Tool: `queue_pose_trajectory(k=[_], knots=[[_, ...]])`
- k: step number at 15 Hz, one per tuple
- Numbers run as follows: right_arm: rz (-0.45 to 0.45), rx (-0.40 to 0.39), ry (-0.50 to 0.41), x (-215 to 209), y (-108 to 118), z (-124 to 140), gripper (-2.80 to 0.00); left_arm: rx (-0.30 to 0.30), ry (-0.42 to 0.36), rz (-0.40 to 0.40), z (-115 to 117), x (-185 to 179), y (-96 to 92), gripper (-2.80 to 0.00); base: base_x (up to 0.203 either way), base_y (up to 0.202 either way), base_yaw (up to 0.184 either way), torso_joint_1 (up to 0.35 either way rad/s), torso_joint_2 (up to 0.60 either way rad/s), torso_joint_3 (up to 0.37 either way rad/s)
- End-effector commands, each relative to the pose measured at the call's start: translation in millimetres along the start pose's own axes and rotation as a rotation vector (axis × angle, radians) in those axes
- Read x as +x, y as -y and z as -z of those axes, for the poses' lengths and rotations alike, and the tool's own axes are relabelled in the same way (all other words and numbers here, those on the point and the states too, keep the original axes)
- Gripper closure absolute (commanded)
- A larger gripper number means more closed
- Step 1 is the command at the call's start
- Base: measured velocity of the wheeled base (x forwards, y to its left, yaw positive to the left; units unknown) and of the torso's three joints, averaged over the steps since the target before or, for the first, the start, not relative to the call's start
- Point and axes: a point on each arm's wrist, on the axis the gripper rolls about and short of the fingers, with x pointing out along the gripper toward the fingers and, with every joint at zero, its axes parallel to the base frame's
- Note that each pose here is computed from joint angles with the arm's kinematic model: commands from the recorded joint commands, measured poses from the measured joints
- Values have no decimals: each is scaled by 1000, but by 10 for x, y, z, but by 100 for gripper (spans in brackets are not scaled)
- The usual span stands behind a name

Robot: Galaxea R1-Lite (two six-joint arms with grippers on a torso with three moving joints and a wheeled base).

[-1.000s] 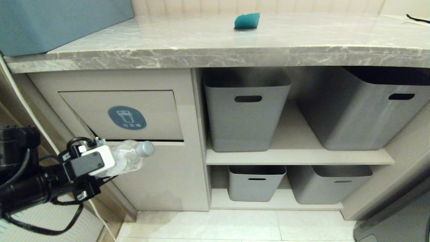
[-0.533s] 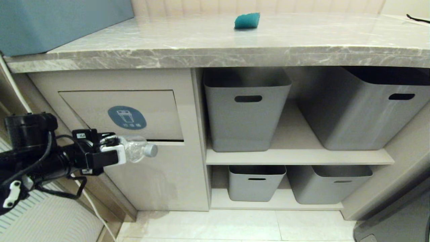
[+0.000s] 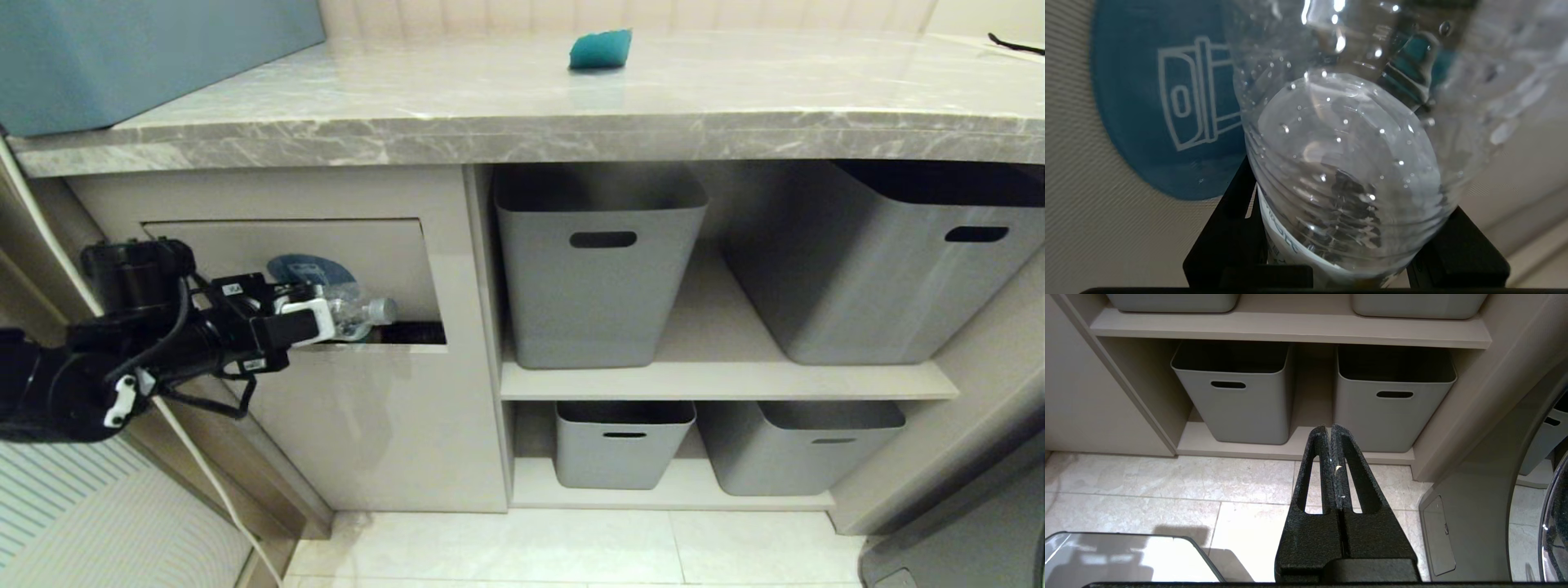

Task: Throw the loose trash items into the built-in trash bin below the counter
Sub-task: Put the garbage in the trash can

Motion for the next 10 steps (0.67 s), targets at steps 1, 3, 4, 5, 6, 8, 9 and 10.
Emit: queue_pose_trajectory(k=[1, 3, 4, 5, 6, 8, 9, 10], knots=[[-1, 0, -2, 1, 0, 1, 0, 4, -1, 3, 44, 201, 14, 0, 0, 0, 0, 0, 0, 0], [-1, 0, -1, 0, 0, 2, 0, -5, 18, -2, 44, 341, 8, 0, 0, 0, 0, 0, 0, 0], [-1, 0, -1, 0, 0, 1, 0, -12, 37, 0, 38, 389, 17, 0, 0, 0, 0, 0, 0, 0], [-1, 0, -1, 0, 0, 2, 0, -15, 43, 1, 37, 402, 23, 0, 0, 0, 0, 0, 0, 0], [-1, 0, -1, 0, 0, 2, 0, -16, 41, 5, 46, 416, 38, 0, 0, 0, 0, 0, 0, 0], [-1, 0, -1, 0, 0, 2, 0, -18, 32, 5, 78, 435, 38, 0, 0, 0, 0, 0, 0, 0], [-1, 0, -1, 0, 0, 2, 0, -18, 31, 4, 85, 445, 39, 0, 0, 0, 0, 0, 0, 0], [-1, 0, -1, 0, 0, 2, 0, -17, 31, -2, 85, 453, 22, 0, 0, 0, 0, 0, 0, 0]])
